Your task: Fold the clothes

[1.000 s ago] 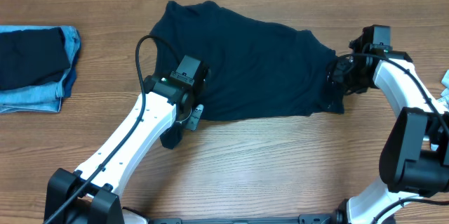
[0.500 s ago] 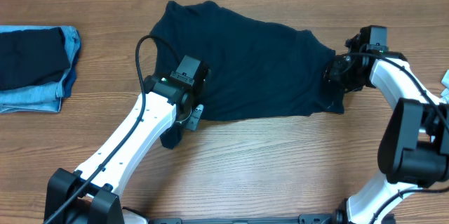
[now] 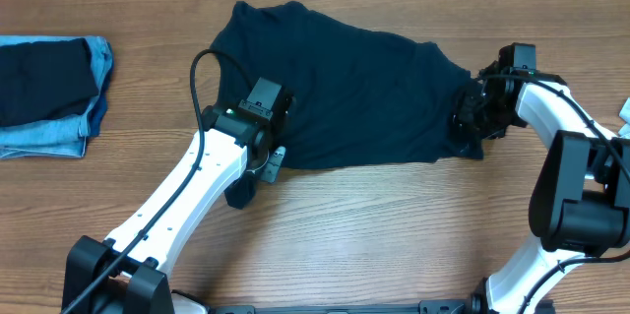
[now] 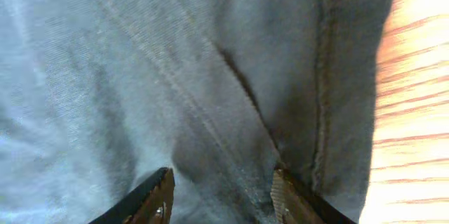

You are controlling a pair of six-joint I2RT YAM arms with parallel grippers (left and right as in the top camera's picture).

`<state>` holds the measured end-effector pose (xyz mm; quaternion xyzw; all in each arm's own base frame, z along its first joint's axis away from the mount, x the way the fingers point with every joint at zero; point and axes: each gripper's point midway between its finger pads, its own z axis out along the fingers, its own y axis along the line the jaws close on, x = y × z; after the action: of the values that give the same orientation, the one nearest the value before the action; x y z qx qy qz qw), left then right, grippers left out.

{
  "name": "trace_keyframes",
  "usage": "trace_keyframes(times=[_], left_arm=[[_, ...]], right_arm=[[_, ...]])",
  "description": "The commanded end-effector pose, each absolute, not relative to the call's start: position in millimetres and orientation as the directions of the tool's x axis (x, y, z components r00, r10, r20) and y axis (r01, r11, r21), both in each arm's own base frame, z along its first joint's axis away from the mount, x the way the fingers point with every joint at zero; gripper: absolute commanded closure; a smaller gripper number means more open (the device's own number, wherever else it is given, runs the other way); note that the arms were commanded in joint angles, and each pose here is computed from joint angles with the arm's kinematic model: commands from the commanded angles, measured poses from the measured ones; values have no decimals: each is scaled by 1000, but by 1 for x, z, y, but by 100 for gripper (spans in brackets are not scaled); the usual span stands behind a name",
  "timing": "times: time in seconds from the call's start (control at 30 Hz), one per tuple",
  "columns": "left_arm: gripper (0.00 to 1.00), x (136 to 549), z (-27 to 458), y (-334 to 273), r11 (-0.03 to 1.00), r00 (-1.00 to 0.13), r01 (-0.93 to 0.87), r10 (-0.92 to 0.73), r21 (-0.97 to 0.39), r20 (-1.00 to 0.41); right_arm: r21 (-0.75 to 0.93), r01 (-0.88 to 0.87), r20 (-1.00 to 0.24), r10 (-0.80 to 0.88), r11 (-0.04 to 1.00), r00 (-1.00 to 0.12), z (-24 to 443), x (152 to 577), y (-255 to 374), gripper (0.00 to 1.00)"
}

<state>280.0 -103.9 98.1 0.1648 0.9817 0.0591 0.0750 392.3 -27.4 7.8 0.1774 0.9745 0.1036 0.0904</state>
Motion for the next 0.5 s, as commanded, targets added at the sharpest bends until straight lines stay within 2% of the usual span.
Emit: trace_keyframes(times=[0.0, 0.37, 0.47], left_arm=[[95, 284, 102, -101, 943, -936, 298, 320, 151, -145], [95, 286, 103, -102, 943, -935, 298, 319, 147, -152], [95, 286, 103, -102, 943, -935, 298, 319, 147, -152]], right_arm=[[143, 370, -173, 391, 918, -904, 9, 393, -56, 48], [243, 379, -85, 409, 893, -909, 10, 380, -42, 48], [239, 372, -62, 397, 897, -916, 9, 375, -35, 55]])
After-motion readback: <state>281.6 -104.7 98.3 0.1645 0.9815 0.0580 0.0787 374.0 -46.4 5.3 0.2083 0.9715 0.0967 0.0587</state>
